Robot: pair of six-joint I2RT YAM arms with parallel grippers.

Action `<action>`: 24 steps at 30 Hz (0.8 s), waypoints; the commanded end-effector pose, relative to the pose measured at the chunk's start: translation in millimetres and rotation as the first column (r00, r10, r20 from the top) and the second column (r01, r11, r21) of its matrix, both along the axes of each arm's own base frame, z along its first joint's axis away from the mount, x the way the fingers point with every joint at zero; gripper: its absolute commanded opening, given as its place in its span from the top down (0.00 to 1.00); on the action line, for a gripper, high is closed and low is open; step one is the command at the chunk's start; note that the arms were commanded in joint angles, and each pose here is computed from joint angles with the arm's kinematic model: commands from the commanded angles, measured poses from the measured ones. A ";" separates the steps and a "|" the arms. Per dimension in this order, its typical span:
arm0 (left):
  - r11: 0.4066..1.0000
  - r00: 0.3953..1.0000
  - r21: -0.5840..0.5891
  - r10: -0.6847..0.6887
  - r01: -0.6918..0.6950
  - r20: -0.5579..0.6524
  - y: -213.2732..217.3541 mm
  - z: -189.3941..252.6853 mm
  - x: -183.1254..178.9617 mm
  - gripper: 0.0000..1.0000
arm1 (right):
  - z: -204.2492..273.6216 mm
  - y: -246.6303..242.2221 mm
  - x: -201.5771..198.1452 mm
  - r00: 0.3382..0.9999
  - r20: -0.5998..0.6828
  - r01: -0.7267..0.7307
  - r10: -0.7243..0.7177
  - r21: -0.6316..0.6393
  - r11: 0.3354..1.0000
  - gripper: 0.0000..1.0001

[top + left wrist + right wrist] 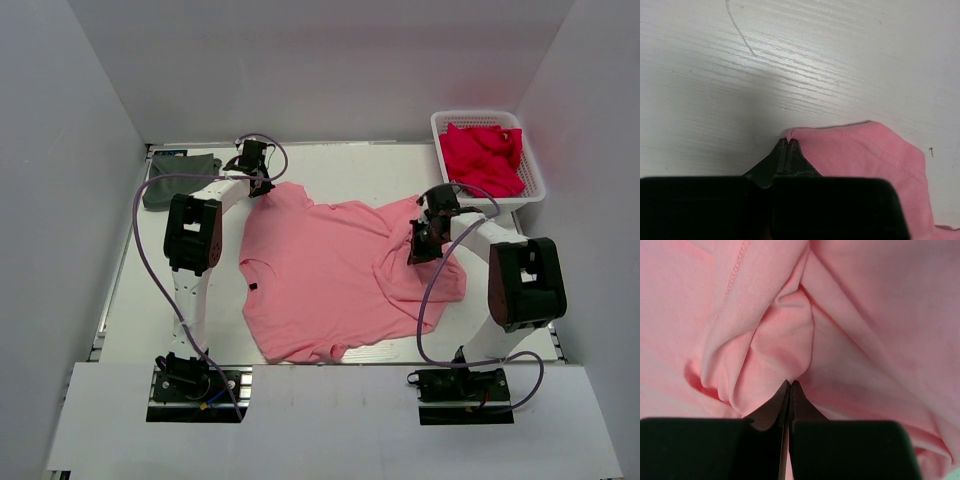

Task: Fold and stack the t-shirts
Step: Flatten out the tshirt

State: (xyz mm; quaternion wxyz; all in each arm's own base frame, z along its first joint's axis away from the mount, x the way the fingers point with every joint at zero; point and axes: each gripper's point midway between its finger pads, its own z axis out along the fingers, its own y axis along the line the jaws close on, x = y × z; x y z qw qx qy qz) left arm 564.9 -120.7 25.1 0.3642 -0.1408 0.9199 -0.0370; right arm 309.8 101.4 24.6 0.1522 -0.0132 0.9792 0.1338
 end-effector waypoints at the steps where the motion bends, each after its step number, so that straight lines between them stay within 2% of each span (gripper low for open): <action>1: 1.000 0.999 0.021 -0.003 0.004 -0.045 7.7 -1.6 -14.7 1.00 | 22.7 -11.1 19.6 0.989 0.100 0.109 -0.105 -0.041 0.993 1.00; 5: 1.000 0.999 0.030 0.003 -0.001 -0.050 9.3 -3.6 -14.2 1.00 | 31.7 -32.3 24.7 0.969 0.133 0.223 -0.206 -0.125 0.967 1.00; 9: 1.000 0.999 0.029 0.003 -0.001 -0.049 8.8 -4.7 -12.0 1.00 | 36.4 -70.1 17.1 0.912 0.160 0.408 -0.378 -0.263 0.874 1.00; 12: 0.999 0.999 0.035 -0.004 0.006 -0.050 9.0 -2.6 -11.5 1.00 | 39.2 -92.6 11.4 0.876 0.167 0.482 -0.453 -0.346 0.805 1.00; 16: 0.999 0.998 0.037 -0.004 0.006 -0.058 9.2 -7.6 -12.3 1.00 | 42.9 -103.3 9.7 0.845 0.176 0.533 -0.505 -0.350 0.770 1.00; 18: 0.999 0.998 0.037 -0.004 0.006 -0.058 9.2 -7.6 -12.3 1.00 | 45.1 -98.7 11.9 0.848 0.166 0.530 -0.503 -0.306 0.791 0.87; 19: 0.999 0.999 0.035 -0.004 0.006 -0.050 8.7 -6.4 -10.3 1.00 | 47.4 -91.7 19.7 0.870 0.179 0.492 -0.459 -0.274 0.827 0.83; 20: 1.000 0.999 0.027 -0.011 0.012 -0.051 6.9 -6.5 -10.6 1.00 | 48.0 -88.3 21.9 0.880 0.178 0.473 -0.440 -0.260 0.842 0.72; 23: 0.999 0.998 0.026 -0.024 0.025 -0.053 5.7 -6.7 -11.0 1.00 | 55.6 -77.8 37.5 0.899 0.196 0.428 -0.391 -0.208 0.879 0.52; 24: 0.999 0.998 0.026 -0.024 0.025 -0.053 5.6 -6.7 -11.0 1.00 | 57.2 -75.4 43.7 0.903 0.206 0.417 -0.378 -0.196 0.888 0.50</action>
